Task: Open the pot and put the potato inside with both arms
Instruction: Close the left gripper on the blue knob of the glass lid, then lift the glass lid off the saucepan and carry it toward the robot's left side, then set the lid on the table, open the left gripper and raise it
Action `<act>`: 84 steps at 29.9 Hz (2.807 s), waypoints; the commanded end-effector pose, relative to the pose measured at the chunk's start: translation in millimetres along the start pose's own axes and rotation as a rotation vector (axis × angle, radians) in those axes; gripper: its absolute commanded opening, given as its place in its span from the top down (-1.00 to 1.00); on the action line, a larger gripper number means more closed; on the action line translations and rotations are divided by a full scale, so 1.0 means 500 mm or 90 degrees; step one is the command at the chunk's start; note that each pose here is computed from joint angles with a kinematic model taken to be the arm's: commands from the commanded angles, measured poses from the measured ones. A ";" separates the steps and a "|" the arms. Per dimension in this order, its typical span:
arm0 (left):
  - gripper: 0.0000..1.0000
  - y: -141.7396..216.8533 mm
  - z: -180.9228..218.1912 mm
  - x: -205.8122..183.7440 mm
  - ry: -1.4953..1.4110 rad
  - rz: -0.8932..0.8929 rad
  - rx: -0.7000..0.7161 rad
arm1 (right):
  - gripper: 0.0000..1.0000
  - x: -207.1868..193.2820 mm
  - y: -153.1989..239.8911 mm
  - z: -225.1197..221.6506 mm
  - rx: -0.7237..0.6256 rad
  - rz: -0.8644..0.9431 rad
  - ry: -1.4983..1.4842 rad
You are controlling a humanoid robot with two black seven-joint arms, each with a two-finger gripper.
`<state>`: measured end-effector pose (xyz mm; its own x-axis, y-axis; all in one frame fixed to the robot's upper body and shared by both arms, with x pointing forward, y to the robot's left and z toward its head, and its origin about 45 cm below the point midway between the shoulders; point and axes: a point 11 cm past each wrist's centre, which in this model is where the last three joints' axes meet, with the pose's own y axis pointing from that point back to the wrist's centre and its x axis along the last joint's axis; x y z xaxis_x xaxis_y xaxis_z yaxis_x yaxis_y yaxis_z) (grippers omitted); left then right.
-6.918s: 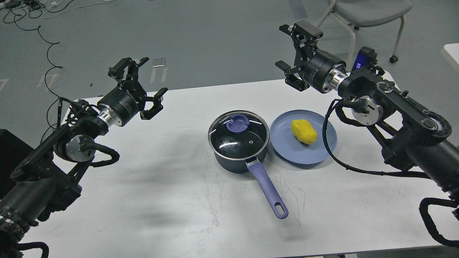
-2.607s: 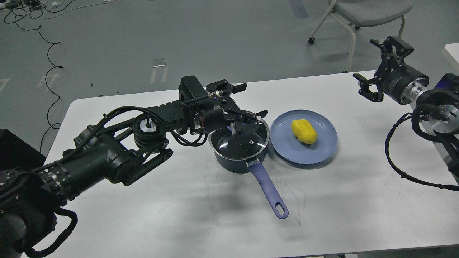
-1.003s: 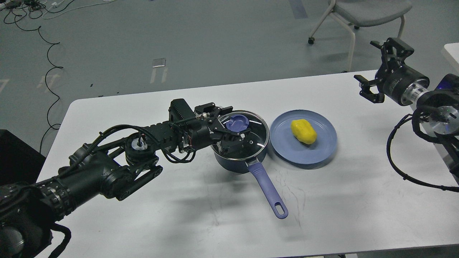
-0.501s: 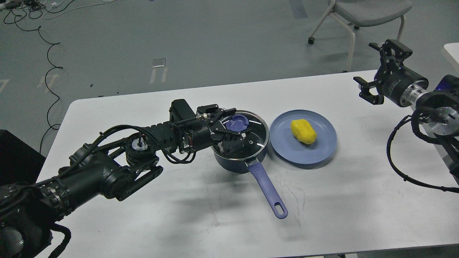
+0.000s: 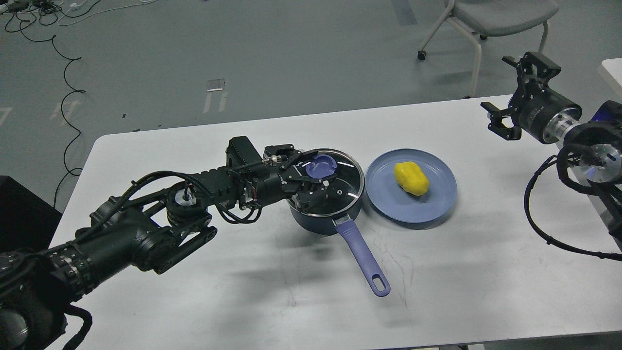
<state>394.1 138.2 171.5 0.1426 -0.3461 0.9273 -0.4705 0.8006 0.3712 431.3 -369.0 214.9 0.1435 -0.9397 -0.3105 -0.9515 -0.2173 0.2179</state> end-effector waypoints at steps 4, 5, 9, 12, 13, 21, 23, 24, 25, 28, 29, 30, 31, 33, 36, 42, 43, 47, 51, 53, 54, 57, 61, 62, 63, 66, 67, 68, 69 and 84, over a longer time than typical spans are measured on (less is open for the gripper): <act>-0.14 0.010 -0.010 -0.003 0.000 -0.003 0.008 | -1.00 -0.003 -0.002 -0.005 0.003 -0.002 0.001; -0.14 0.013 -0.012 -0.002 -0.001 -0.002 0.008 | -1.00 -0.004 -0.002 -0.007 0.004 -0.003 0.000; -0.14 0.020 -0.009 0.004 0.008 0.006 -0.007 | -1.00 -0.005 -0.003 -0.010 0.007 -0.003 0.001; -0.14 0.024 -0.014 0.014 0.011 0.013 -0.005 | -1.00 -0.005 -0.003 -0.010 0.007 -0.003 0.001; -0.14 0.026 -0.017 0.019 0.013 0.017 -0.003 | -1.00 -0.005 -0.003 -0.010 0.007 -0.003 0.001; -0.14 0.037 -0.008 0.101 0.022 0.071 -0.033 | -1.00 -0.007 -0.005 -0.013 0.008 -0.006 0.003; -0.14 0.050 -0.025 0.112 0.010 0.071 -0.022 | -1.00 -0.008 -0.005 -0.014 0.009 -0.006 0.003; -0.14 0.057 -0.033 0.114 0.007 0.071 -0.016 | -1.00 -0.008 -0.005 -0.013 0.008 -0.007 0.003; -0.14 0.070 -0.049 0.115 0.002 0.067 -0.003 | -1.00 -0.009 -0.005 -0.013 0.008 -0.007 0.003; -0.14 0.124 -0.098 0.099 -0.002 0.048 0.042 | -1.00 -0.012 -0.006 -0.015 0.009 -0.011 0.004; -0.14 0.136 -0.107 0.094 -0.001 0.043 0.052 | -1.00 -0.013 -0.006 -0.015 0.010 -0.012 0.004; -0.14 0.149 -0.117 0.087 -0.002 0.038 0.062 | -1.00 -0.015 -0.006 -0.015 0.010 -0.013 0.004; -0.14 0.172 -0.132 0.077 -0.003 0.029 0.079 | -1.00 -0.016 -0.006 -0.016 0.011 -0.014 0.004; -0.14 0.208 -0.150 0.053 0.001 0.011 0.102 | -1.00 -0.018 -0.007 -0.016 0.011 -0.016 0.004; -0.14 0.253 -0.158 -0.003 0.014 -0.016 0.127 | -1.00 -0.023 -0.010 -0.021 0.014 -0.018 0.004; -0.14 0.316 -0.152 -0.103 0.037 -0.043 0.161 | -1.00 -0.029 -0.012 -0.011 0.005 -0.024 0.010; -0.14 0.320 -0.151 -0.112 0.039 -0.045 0.164 | -1.00 -0.029 -0.012 -0.011 0.005 -0.024 0.010; -0.14 0.342 -0.154 -0.149 0.046 -0.055 0.185 | -1.00 -0.030 -0.012 -0.010 0.003 -0.025 0.011; -0.14 0.361 -0.156 -0.193 0.059 -0.073 0.200 | -1.00 -0.029 -0.011 -0.010 0.003 -0.024 0.011; -0.14 0.369 -0.153 -0.212 0.066 -0.083 0.204 | -1.00 -0.027 -0.010 -0.011 0.003 -0.023 0.013; -0.14 0.368 -0.148 -0.221 0.071 -0.086 0.202 | -1.00 -0.027 -0.010 -0.011 0.003 -0.023 0.013; -0.14 0.359 -0.141 -0.229 0.074 -0.088 0.197 | -1.00 -0.027 -0.010 -0.011 0.003 -0.023 0.013; -0.15 0.361 -0.131 -0.244 0.075 -0.095 0.191 | -1.00 -0.027 -0.010 -0.011 0.003 -0.023 0.013; -0.15 0.361 -0.128 -0.250 0.076 -0.100 0.189 | -1.00 -0.028 -0.011 -0.010 0.002 -0.024 0.012; -0.15 0.361 -0.128 -0.251 0.075 -0.101 0.189 | -1.00 -0.027 -0.010 -0.011 0.003 -0.023 0.013; -0.15 0.358 -0.129 -0.255 0.077 -0.102 0.192 | -1.00 -0.028 -0.011 -0.010 0.002 -0.024 0.012; -0.16 0.361 -0.133 -0.257 0.078 -0.104 0.197 | -1.00 -0.028 -0.011 -0.010 0.002 -0.024 0.012; -0.17 0.363 -0.135 -0.259 0.081 -0.104 0.201 | -1.00 -0.029 -0.011 -0.010 0.002 -0.024 0.012; -0.18 0.362 -0.136 -0.258 0.083 -0.102 0.203 | -1.00 -0.029 -0.011 -0.010 0.002 -0.024 0.012; -0.97 0.361 -0.130 -0.263 0.117 -0.086 0.206 | -1.00 -0.036 -0.019 -0.034 0.013 -0.030 0.021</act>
<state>344.9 361.2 117.8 0.3632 -0.3330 0.8702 -0.6790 0.5450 0.4919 439.0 -356.4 227.7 0.1849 -0.9371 -0.2962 -0.9487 -0.2488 0.1950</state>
